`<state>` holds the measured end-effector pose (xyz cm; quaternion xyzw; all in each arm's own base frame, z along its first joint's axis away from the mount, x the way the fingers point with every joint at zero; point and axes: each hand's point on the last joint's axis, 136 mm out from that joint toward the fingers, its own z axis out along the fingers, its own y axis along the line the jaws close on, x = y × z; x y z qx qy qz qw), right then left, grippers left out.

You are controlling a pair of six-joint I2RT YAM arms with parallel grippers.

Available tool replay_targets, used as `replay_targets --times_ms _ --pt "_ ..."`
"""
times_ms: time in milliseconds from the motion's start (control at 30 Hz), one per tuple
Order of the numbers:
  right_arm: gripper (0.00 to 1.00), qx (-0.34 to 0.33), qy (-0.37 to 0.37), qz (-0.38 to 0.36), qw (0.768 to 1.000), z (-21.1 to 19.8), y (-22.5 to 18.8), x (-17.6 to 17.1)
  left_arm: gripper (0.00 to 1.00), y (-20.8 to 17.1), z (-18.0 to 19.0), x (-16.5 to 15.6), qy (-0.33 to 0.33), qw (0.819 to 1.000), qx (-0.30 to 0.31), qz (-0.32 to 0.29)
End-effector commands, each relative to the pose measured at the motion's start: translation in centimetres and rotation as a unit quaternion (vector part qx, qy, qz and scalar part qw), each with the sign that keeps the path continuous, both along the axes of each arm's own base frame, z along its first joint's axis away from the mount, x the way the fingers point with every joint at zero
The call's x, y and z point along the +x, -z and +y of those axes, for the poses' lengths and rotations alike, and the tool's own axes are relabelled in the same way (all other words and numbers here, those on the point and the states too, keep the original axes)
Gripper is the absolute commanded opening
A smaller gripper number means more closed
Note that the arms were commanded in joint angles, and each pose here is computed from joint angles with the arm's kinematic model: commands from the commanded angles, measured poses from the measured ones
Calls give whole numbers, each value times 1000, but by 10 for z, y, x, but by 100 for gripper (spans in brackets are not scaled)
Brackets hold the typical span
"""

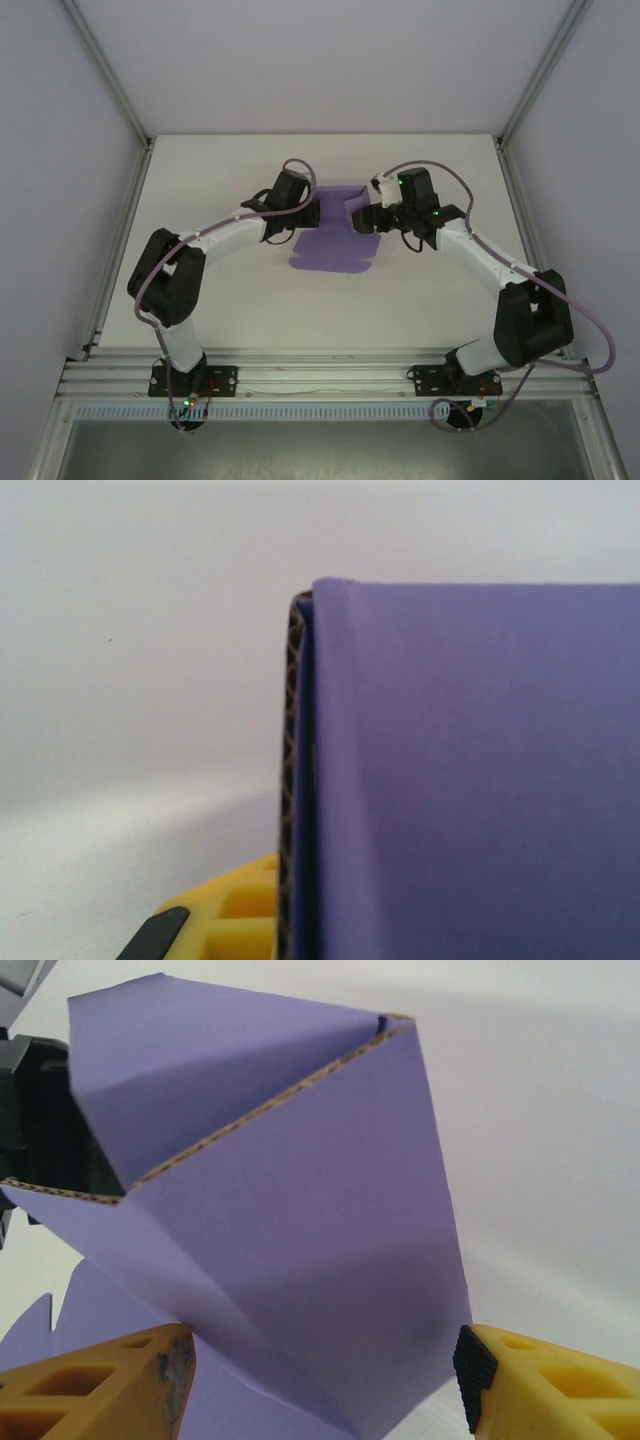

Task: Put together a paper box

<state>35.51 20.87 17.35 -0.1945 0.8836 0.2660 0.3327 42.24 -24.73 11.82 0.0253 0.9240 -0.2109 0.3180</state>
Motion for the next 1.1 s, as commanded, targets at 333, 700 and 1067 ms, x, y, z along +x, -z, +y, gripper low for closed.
replay_targets --times_ms 333,700,1067 --pt "64 -104 54 -30 993 -13 9 18 0 -24 -26 -2 46 998 -19 -25" --pt "57 -102 60 -43 992 -5 11 33 0 -30 -37 -7 66 997 -19 -30" --pt "26 -136 147 -81 976 -23 10 51 0 -31 -40 -7 71 997 -16 -32"
